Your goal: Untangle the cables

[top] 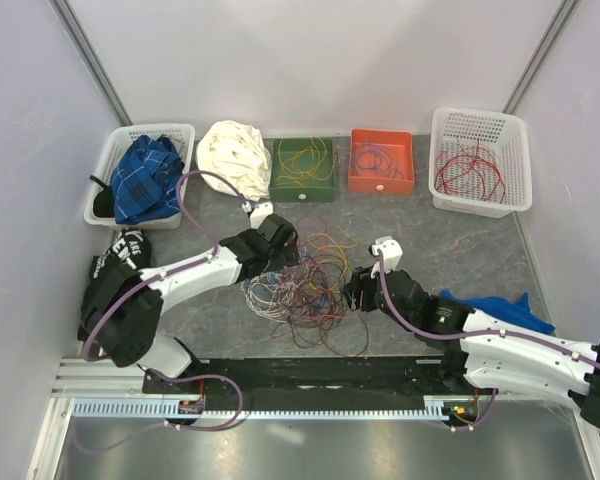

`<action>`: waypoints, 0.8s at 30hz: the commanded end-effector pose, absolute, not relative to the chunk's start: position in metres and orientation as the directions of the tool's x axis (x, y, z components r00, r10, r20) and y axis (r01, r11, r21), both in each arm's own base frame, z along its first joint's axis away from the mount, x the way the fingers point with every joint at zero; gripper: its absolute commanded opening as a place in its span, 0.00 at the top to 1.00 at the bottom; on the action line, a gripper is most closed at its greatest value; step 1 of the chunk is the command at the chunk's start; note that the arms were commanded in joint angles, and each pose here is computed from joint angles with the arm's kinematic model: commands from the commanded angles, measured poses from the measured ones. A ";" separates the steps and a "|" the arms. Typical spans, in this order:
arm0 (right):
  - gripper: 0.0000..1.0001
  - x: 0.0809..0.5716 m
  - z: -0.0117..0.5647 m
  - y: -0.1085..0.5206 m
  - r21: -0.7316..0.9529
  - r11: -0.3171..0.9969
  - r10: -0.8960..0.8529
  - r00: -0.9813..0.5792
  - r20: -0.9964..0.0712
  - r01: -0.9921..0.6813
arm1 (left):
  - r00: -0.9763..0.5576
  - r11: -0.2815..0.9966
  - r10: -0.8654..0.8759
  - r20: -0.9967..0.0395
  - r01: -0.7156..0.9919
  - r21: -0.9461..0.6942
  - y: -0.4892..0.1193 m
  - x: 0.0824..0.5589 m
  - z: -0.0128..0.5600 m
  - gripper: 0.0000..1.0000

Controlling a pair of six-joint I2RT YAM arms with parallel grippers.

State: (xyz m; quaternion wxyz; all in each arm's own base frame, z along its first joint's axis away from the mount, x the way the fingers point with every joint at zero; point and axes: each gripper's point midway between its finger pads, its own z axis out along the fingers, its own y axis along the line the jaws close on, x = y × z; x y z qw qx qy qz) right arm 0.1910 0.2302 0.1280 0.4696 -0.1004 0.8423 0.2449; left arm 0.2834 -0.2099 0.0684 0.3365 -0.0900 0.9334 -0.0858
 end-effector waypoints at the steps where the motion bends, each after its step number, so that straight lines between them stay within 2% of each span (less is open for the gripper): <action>1: 0.40 0.196 0.153 0.229 0.304 0.868 0.074 -0.502 -0.862 -0.394 | -0.729 0.978 -0.193 -0.657 -0.085 -0.193 -0.225 0.314 0.070 0.14; 12: 0.39 0.199 0.178 0.214 0.272 0.883 0.084 -0.440 -0.894 -0.383 | -0.801 0.988 -0.155 -0.578 -0.133 -0.080 -0.211 0.298 0.015 0.20; 17: 0.39 0.202 0.200 0.206 0.261 0.890 0.098 -0.402 -0.911 -0.374 | -0.824 0.989 -0.093 -0.560 -0.142 0.045 -0.185 0.282 0.001 0.21; 20: 0.39 0.202 0.207 0.201 0.256 0.893 0.102 -0.389 -0.915 -0.369 | -0.827 0.979 -0.093 -0.555 -0.177 0.099 -0.168 0.269 0.000 0.14; 24: 0.39 0.202 0.204 0.198 0.252 0.898 0.101 -0.388 -0.916 -0.361 | -0.774 0.972 -0.146 -0.616 -0.230 0.058 -0.159 0.266 0.021 0.02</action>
